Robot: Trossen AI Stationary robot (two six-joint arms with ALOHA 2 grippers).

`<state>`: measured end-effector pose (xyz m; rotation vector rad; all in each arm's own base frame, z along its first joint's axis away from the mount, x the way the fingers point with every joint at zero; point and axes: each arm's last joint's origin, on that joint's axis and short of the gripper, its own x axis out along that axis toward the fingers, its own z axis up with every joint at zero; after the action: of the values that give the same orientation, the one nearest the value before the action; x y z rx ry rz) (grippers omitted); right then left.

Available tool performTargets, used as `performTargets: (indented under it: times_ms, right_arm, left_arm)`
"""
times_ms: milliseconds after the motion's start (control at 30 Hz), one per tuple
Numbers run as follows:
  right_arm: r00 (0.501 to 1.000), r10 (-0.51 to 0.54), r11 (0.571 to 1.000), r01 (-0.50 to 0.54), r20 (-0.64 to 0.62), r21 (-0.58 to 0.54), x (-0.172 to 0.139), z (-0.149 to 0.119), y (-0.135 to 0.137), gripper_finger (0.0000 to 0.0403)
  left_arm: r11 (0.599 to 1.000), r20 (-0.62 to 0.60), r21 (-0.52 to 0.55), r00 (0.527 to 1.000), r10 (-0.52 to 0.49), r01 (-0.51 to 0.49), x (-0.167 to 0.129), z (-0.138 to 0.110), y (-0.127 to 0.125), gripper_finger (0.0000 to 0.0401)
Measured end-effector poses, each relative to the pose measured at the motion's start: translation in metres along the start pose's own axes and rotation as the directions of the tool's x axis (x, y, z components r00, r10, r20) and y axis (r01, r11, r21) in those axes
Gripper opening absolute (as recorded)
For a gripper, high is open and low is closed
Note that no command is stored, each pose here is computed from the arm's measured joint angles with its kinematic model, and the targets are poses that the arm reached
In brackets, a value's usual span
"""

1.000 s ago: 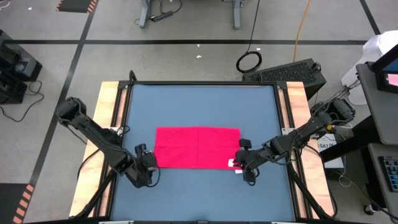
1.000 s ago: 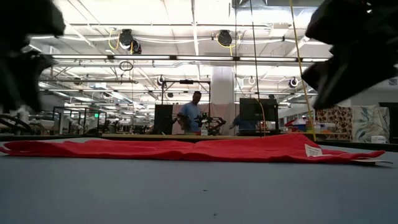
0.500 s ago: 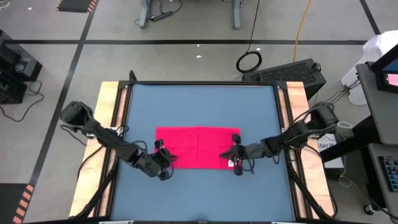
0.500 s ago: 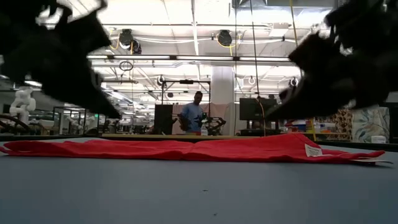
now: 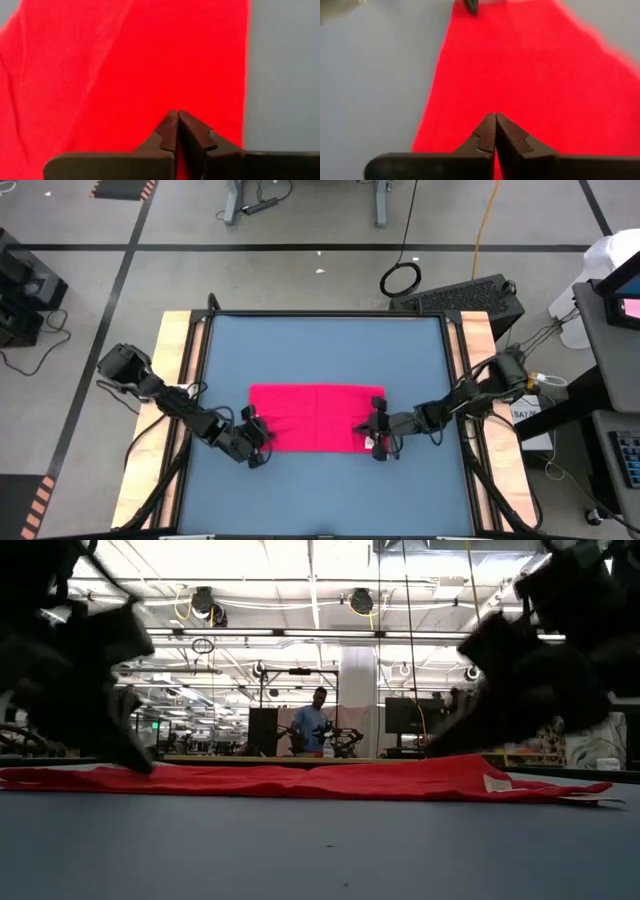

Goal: Roll towel
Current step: Fold the red towel

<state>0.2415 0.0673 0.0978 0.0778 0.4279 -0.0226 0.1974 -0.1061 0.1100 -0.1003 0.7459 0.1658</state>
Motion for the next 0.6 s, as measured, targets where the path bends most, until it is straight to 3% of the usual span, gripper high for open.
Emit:
performTargets:
  times_ms: [200,367,600]
  right_arm:
    - [0.992,-0.091,0.987,0.103,0.093,-0.127,-0.01,0.03,-0.025,0.0001]
    - [0.973,-0.231,0.969,0.232,0.022,-0.086,-0.006,0.028,-0.067,0.0]
    - [0.947,-0.28,0.956,0.29,-0.156,0.044,0.0,-0.006,-0.094,0.0]
  left_arm:
    - [0.998,0.165,0.042,0.986,0.037,-0.044,-0.012,0.032,0.016,0.0009]
    - [0.99,0.259,0.075,0.961,0.098,-0.122,-0.007,0.054,0.038,0.0008]
    - [0.993,0.07,0.022,0.991,0.114,-0.116,0.019,0.041,0.07,0.0008]
